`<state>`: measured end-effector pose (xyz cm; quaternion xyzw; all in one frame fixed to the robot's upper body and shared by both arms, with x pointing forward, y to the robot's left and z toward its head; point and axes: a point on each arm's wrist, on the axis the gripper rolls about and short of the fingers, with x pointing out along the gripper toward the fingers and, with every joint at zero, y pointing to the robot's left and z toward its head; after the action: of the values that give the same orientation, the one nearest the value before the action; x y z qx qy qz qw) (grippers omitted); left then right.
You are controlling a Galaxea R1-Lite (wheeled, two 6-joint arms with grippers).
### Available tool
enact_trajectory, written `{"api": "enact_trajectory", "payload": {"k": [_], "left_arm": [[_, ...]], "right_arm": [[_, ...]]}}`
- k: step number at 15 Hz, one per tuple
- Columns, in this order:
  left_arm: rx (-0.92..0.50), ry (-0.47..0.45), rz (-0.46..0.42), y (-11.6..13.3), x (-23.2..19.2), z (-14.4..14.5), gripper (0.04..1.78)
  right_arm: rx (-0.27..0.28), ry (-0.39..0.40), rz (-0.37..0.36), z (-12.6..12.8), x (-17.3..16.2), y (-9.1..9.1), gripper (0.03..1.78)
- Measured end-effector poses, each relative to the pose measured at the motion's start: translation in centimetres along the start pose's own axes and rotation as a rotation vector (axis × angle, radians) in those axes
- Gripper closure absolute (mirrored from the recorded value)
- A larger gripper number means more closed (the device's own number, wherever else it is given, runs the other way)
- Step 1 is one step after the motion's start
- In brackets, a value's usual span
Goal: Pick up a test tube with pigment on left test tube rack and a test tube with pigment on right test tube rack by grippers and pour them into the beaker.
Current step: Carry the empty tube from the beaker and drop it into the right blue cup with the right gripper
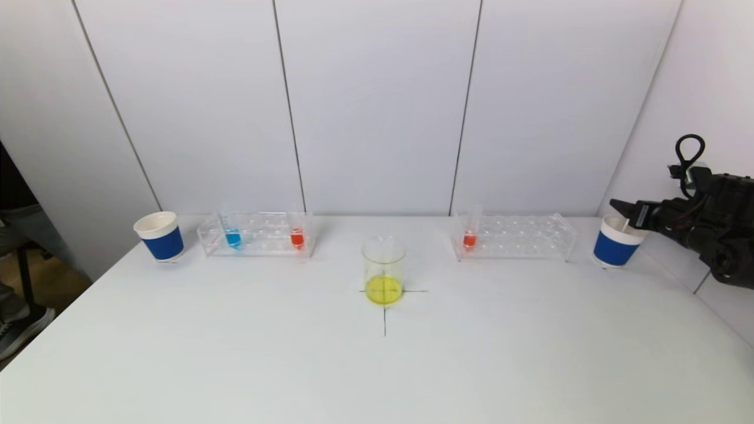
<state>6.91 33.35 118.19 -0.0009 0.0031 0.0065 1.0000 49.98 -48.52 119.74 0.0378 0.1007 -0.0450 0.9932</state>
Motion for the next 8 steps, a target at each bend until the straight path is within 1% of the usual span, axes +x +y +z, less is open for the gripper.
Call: {"api": "enact_trajectory", "payload": {"k": [2,4,6,8], "left_arm": [[0.000,0.000,0.000,0.00,0.00,0.00,0.06],[0.000,0.000,-0.001,0.00,0.00,0.00,0.06],[0.000,0.000,-0.001,0.00,0.00,0.00,0.06],[0.000,0.000,0.000,0.00,0.00,0.00,0.06]], "right_arm": [[0.000,0.001,0.000,-0.01,-0.02,0.01,0.22],[0.008,-0.001,0.000,0.06,-0.08,0.02,0.08],[0.011,-0.001,0.000,0.13,-0.21,0.06,0.03],[0.014,-0.004,0.002,0.48,-0.64,0.25,0.04]]}}
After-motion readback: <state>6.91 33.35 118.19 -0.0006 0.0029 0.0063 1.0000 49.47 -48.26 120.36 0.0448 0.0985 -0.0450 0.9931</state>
